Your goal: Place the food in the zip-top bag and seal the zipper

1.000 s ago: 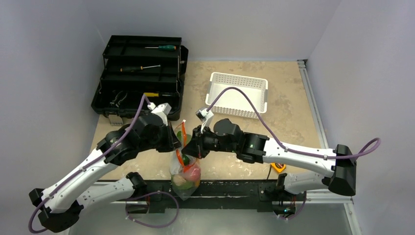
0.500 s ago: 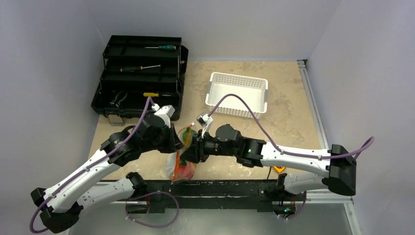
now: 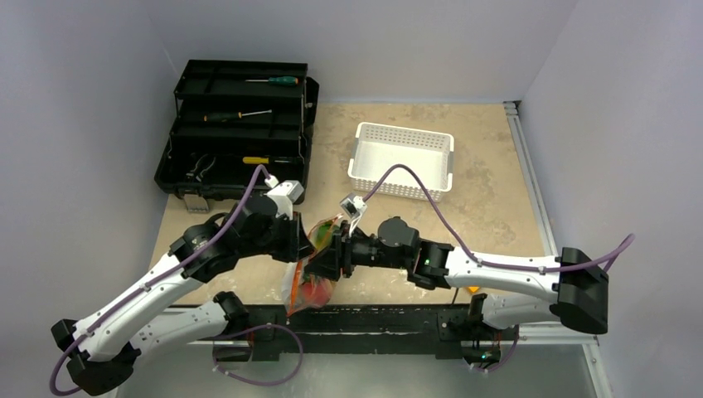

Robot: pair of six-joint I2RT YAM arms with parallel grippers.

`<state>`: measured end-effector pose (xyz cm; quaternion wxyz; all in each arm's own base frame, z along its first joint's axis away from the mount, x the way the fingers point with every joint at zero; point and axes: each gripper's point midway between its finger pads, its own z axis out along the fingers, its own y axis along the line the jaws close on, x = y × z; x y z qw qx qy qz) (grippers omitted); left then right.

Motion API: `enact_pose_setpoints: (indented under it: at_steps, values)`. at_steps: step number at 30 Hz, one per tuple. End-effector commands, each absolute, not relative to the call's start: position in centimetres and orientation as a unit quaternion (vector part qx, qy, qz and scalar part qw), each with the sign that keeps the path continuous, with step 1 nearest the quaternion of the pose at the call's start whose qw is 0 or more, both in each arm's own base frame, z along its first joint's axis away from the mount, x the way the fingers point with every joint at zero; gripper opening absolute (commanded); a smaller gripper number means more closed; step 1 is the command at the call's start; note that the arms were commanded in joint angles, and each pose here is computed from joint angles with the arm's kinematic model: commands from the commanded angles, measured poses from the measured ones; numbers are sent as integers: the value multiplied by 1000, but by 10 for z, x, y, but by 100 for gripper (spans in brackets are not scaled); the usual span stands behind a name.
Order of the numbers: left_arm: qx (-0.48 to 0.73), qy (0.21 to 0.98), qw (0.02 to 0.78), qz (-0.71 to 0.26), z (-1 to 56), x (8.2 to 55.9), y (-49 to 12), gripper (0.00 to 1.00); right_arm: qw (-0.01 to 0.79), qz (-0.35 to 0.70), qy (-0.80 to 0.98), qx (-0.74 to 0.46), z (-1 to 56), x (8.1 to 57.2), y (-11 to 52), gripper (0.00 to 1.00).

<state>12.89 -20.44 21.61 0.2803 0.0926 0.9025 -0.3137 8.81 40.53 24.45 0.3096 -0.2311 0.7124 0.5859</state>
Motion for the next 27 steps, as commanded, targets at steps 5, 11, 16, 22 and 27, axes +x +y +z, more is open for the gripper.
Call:
enact_pose_setpoints:
  at_steps: [5,11,16,22,27]
  values:
    - [115,880,302,-348,231,128,-213,30,343,614,666,-249,254,88,409,38]
    - [112,877,300,-358,228,130,-219,39,347,608,663,-266,246,91,417,37]
    - [99,891,287,-338,216,135,-219,28,345,603,665,-273,241,91,421,36]
    - [84,906,284,-302,201,143,-214,0,344,593,671,-282,236,91,420,35]
    - [92,910,296,-277,195,144,-202,0,371,536,694,-305,247,103,408,38]
